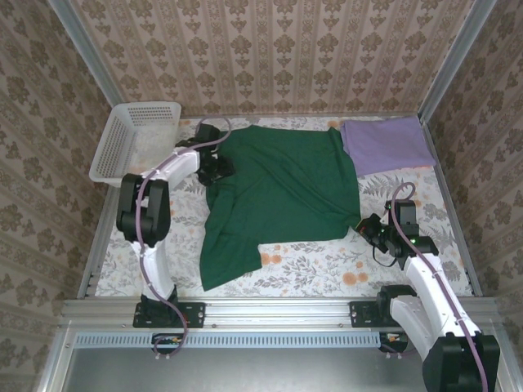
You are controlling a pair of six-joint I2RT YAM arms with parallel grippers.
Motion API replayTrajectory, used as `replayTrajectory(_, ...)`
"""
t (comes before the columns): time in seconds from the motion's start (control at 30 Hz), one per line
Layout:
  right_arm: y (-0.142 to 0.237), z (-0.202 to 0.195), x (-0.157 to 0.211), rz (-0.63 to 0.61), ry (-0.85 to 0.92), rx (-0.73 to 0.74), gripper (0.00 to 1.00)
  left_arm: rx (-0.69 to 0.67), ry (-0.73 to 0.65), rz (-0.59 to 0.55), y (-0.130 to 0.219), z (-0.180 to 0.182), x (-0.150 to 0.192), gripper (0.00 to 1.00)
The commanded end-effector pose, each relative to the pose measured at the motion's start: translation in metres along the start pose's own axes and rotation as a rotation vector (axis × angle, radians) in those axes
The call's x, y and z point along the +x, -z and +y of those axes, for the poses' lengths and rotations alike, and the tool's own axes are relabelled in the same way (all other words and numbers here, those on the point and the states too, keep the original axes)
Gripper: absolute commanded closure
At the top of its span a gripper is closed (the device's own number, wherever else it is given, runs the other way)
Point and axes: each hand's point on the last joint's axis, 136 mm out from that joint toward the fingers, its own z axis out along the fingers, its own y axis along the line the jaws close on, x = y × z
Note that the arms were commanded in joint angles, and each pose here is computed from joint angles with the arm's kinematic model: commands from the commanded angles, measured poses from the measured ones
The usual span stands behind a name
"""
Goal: Fold and stack the t-shirts
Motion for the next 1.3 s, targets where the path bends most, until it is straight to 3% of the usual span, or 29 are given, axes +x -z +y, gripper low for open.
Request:
replayTrajectory(0.0, -0.001, 0.003, -0.002, -0.003, 0.009, -0.019, 1.00, -0.011, -0.037, 0.048, -0.006, -0.006, 0.008, 0.46)
replayTrajectory(0.2, 0.001, 0.003, -0.004, -0.005, 0.017, -0.014, 1.00, -0.018, -0.059, 0.046, -0.004, -0.003, 0.021, 0.57)
replayTrajectory(0.33, 0.001, 0.003, -0.004, -0.006, 0.015, -0.012, 1.00, -0.016, -0.061, 0.051, 0.000, 0.003, 0.028, 0.84)
replayTrajectory(0.47, 0.003, 0.004, -0.006, -0.009, 0.015, -0.013, 1.00, 0.009, -0.050, 0.039, 0.009, 0.007, 0.030, 1.00)
replayTrajectory(0.73, 0.006, 0.006, -0.010, -0.020, 0.019, -0.010, 1.00, 0.029, -0.040, -0.083, 0.054, 0.013, 0.021, 1.00)
replayTrajectory(0.93, 0.007, 0.007, -0.011, -0.021, 0.024, -0.005, 1.00, -0.055, 0.019, -0.179, 0.087, 0.060, 0.037, 1.00)
replayTrajectory(1.0, 0.006, 0.006, -0.010, -0.019, 0.026, -0.003, 1.00, -0.024, 0.055, -0.181, 0.087, 0.070, 0.044, 1.00)
replayTrajectory(1.17, 0.002, 0.006, -0.012, -0.016, 0.023, -0.003, 1.00, 0.118, -0.008, -0.075, 0.073, 0.034, 0.051, 0.68)
replayTrajectory(1.27, 0.000, 0.008, -0.012, -0.008, 0.016, -0.011, 1.00, 0.125, -0.069, -0.038, 0.059, 0.011, 0.047, 0.54)
